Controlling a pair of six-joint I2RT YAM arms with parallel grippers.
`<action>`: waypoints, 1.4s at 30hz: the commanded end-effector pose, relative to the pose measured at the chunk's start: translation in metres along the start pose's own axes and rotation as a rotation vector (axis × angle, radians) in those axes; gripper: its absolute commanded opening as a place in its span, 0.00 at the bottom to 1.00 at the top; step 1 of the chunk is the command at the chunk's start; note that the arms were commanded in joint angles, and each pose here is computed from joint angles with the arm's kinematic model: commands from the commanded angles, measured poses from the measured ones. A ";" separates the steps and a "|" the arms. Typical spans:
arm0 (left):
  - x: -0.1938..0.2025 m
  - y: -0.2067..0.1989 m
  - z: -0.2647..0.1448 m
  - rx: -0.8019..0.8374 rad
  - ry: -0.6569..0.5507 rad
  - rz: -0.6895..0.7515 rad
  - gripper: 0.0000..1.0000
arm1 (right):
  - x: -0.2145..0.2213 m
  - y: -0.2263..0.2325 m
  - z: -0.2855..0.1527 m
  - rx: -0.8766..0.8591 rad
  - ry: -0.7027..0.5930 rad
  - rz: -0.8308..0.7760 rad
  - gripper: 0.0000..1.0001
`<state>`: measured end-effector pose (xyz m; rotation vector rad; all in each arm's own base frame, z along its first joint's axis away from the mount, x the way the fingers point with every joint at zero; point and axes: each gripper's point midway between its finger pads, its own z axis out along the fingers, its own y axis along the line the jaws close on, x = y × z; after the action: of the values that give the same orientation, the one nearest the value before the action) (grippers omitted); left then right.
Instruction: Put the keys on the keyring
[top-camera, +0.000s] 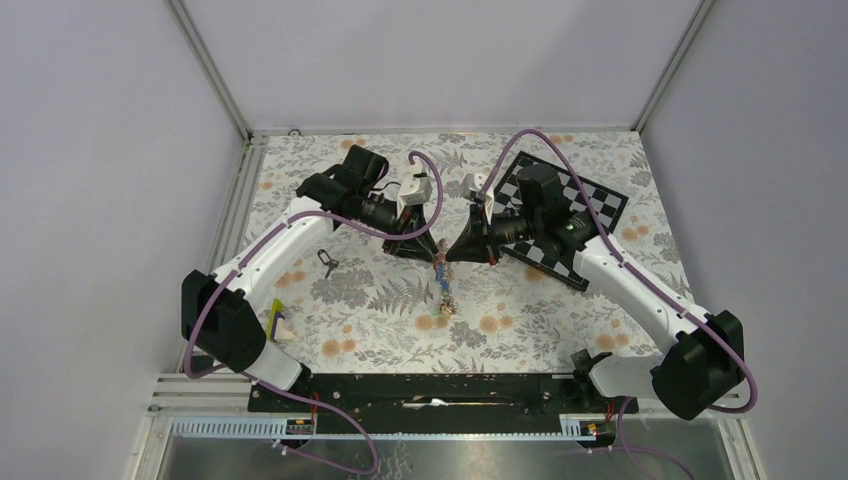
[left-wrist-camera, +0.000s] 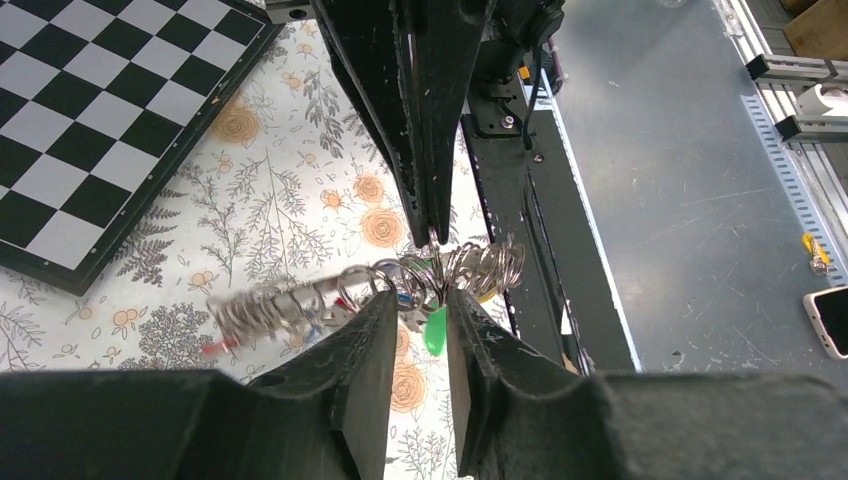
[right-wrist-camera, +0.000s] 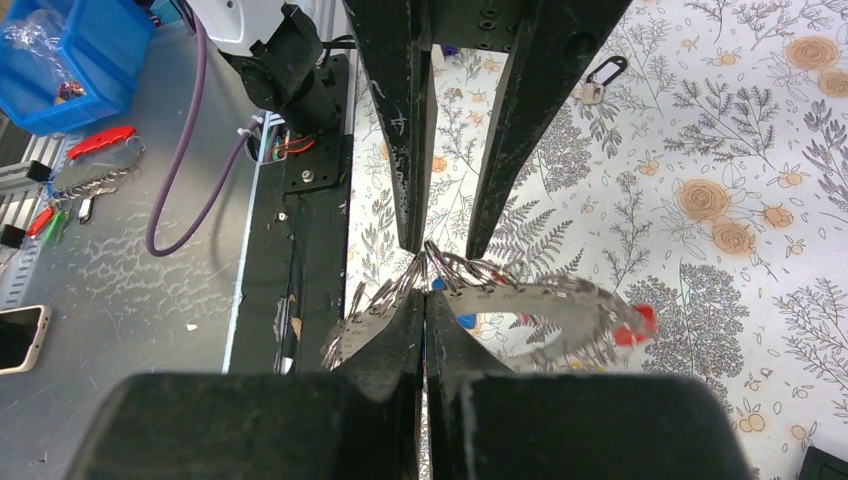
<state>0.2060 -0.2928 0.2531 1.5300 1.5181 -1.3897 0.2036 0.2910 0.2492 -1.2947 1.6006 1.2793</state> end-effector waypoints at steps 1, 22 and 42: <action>-0.017 0.000 -0.004 -0.028 -0.033 0.112 0.30 | -0.030 0.004 -0.006 0.002 -0.065 -0.077 0.00; -0.013 0.004 -0.004 -0.035 -0.024 0.147 0.07 | -0.021 -0.002 -0.010 0.004 -0.061 -0.087 0.00; -0.034 0.026 -0.008 -0.179 -0.065 0.035 0.00 | -0.004 -0.001 -0.014 0.025 -0.045 -0.143 0.03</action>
<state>0.2266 -0.2985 0.2547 1.4321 1.5946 -1.3049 0.2127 0.2800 0.2383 -1.2978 1.5741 1.1987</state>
